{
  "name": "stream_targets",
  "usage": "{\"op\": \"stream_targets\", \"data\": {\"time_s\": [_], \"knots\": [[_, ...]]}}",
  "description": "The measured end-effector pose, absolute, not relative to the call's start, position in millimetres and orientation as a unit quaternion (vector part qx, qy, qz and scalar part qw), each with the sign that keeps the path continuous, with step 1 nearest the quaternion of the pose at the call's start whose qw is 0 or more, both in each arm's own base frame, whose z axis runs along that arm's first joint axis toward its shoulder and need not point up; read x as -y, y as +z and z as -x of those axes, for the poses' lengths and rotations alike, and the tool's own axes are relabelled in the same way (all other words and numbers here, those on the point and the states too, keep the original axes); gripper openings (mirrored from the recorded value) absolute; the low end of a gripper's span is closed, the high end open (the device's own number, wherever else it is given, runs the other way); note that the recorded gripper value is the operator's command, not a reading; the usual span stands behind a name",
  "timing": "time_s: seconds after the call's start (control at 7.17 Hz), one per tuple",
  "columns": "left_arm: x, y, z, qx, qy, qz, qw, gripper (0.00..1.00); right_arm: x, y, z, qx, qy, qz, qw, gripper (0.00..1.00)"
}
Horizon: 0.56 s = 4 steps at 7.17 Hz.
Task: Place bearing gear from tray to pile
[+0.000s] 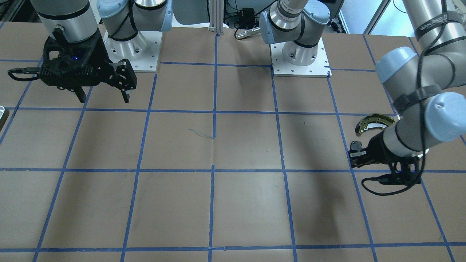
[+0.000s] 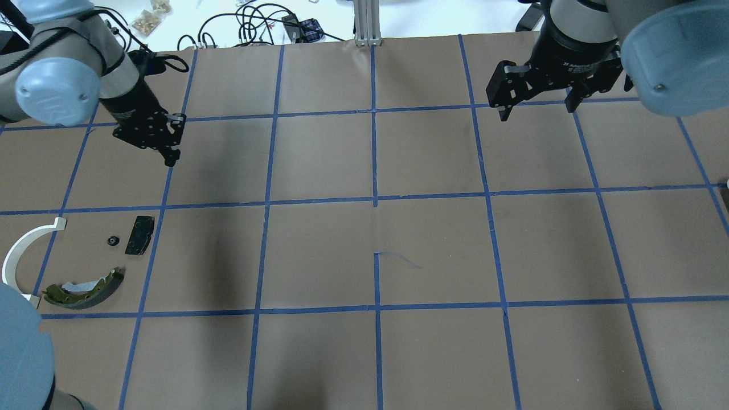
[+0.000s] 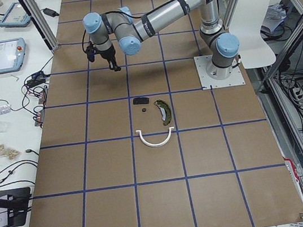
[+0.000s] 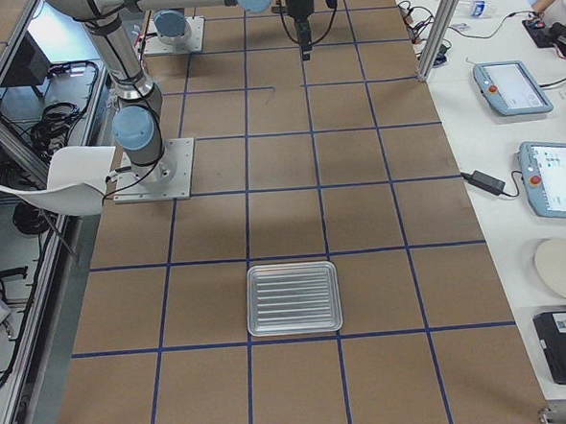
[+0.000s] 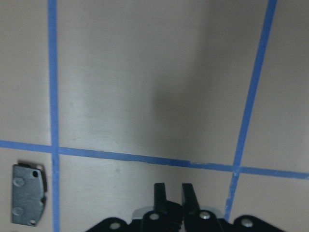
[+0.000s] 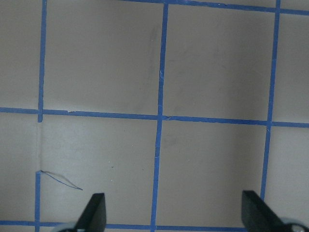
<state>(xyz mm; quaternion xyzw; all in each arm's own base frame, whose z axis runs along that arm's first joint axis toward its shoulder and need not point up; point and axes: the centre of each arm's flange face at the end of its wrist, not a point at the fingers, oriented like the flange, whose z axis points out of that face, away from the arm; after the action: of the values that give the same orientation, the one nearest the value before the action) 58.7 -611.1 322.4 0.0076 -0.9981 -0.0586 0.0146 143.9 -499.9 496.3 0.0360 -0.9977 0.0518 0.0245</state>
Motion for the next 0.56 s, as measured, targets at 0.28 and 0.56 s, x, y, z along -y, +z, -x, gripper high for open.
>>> {"op": "stream_targets", "data": {"time_s": [0.28,0.56], "knots": [[593,319,-160,0.996,-0.062,0.054,0.028,0.0,500,497,-143,0.998,0.052,-0.041,0.023,1.0],[565,288,-235,0.993,-0.068,0.081,0.048,0.0,500,497,-143,0.997,0.054,-0.041,0.023,1.0]]}}
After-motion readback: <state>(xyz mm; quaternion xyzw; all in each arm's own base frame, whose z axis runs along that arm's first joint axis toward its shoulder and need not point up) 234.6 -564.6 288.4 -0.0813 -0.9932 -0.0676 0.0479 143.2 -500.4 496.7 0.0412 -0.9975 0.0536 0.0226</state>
